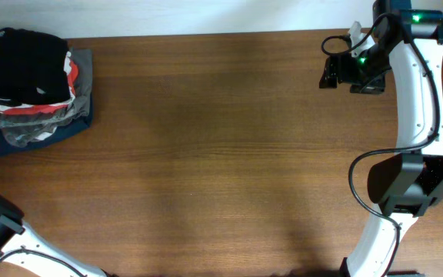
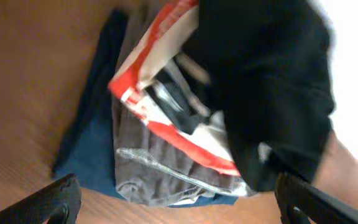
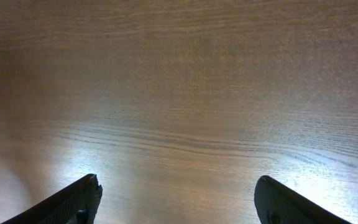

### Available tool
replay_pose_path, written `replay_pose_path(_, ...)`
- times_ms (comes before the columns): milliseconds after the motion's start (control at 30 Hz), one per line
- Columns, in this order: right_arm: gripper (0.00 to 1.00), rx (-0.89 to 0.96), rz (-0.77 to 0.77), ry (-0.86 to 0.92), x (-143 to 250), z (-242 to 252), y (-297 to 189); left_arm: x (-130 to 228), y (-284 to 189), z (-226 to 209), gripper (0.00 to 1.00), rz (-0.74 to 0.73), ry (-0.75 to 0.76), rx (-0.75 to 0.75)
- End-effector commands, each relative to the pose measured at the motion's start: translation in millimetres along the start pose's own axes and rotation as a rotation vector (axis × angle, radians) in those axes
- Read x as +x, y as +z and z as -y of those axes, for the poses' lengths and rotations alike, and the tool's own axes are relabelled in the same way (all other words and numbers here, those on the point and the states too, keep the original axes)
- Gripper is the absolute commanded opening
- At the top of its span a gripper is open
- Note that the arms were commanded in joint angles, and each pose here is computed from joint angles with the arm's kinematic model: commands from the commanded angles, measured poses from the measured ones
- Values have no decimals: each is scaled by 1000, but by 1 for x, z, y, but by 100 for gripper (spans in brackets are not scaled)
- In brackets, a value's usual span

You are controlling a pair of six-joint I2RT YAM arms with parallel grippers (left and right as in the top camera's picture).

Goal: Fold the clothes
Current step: 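Lower the shirt onto the stack top and open the left gripper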

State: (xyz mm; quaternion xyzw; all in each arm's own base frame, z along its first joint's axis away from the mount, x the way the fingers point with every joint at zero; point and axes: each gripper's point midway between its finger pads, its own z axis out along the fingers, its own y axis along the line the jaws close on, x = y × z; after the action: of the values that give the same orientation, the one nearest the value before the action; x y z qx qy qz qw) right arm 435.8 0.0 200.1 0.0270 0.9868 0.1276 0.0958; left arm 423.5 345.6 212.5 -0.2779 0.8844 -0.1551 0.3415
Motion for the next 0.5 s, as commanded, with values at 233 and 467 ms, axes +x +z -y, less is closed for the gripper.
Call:
replay_pose_path(233, 84, -37, 9, 16, -5, -6, 5, -18, 25, 159, 95, 76, 710, -6)
replay_pose_path(467, 84, -37, 8, 16, -4, -5, 5, -50, 65, 205, 98, 206, 916, -432)
